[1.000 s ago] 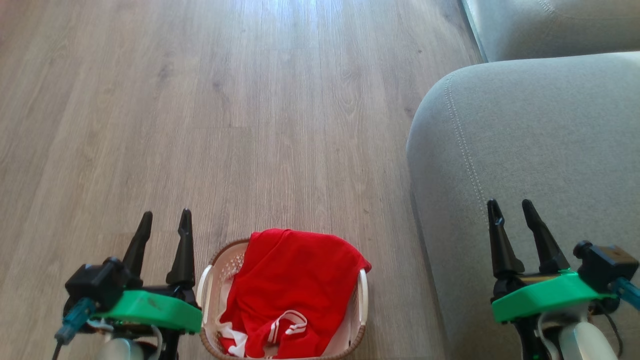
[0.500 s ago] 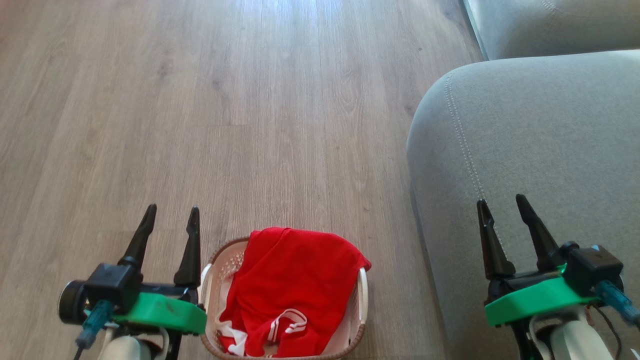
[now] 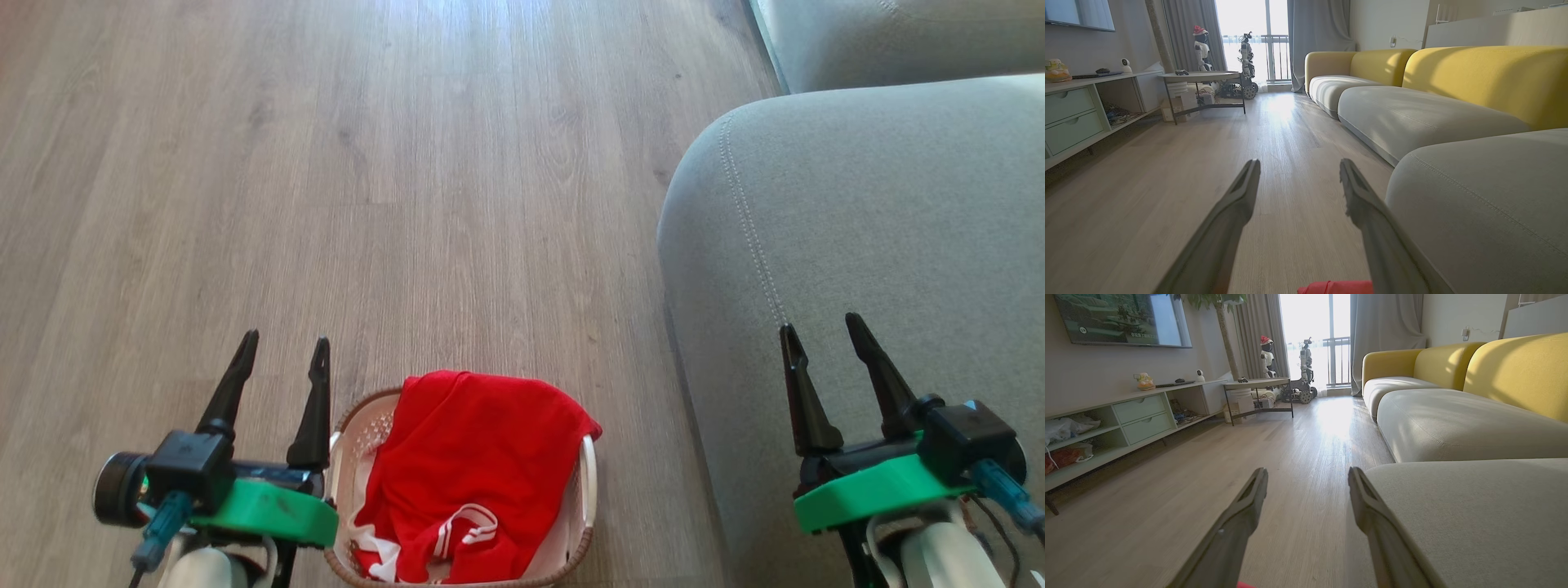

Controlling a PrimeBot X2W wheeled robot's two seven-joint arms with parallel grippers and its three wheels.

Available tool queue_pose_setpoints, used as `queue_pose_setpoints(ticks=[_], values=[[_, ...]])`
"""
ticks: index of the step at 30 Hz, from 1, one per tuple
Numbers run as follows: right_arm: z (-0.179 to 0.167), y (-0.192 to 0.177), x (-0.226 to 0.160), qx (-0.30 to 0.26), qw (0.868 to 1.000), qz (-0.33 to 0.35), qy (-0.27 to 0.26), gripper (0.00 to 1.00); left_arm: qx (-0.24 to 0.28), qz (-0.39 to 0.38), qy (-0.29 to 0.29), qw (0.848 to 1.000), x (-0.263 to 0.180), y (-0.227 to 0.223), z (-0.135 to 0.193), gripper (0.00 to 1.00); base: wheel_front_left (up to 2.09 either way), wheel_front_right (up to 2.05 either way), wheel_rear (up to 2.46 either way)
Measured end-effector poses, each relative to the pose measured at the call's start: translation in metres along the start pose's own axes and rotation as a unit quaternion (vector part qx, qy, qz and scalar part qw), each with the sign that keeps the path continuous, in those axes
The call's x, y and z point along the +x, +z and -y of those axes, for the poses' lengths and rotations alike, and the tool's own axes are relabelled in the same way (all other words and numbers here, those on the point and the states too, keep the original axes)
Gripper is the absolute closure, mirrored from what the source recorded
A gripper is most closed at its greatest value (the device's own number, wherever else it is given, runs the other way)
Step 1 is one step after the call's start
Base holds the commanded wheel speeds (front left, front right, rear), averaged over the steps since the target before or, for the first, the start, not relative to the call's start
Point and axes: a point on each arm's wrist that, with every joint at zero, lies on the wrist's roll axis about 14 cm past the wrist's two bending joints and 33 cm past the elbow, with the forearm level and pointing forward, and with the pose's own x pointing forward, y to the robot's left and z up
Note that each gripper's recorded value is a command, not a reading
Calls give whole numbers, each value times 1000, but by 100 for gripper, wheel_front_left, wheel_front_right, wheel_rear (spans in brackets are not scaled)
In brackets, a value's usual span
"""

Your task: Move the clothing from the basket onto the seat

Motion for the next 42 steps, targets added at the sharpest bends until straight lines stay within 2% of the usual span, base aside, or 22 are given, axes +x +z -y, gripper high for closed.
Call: queue_pose_setpoints(ticks=[16, 25, 34, 42], values=[[14, -16, -1, -6, 1000, -26, -16, 0, -11, -43, -17, 999, 9, -31, 9, 0, 0, 0, 0], [19, -10, 14, -11, 1000, -12, -18, 0, -28, -77, -31, 996, 30, -60, 17, 0, 0, 0, 0], [27, -14, 42, -19, 1000, -6, -19, 0, -40, -146, -38, 988, 52, -118, 18, 0, 0, 0, 0], [39, -33, 58, -25, 999, -22, -28, 0, -64, -235, -53, 969, 61, -188, 28, 0, 0, 0, 0]])
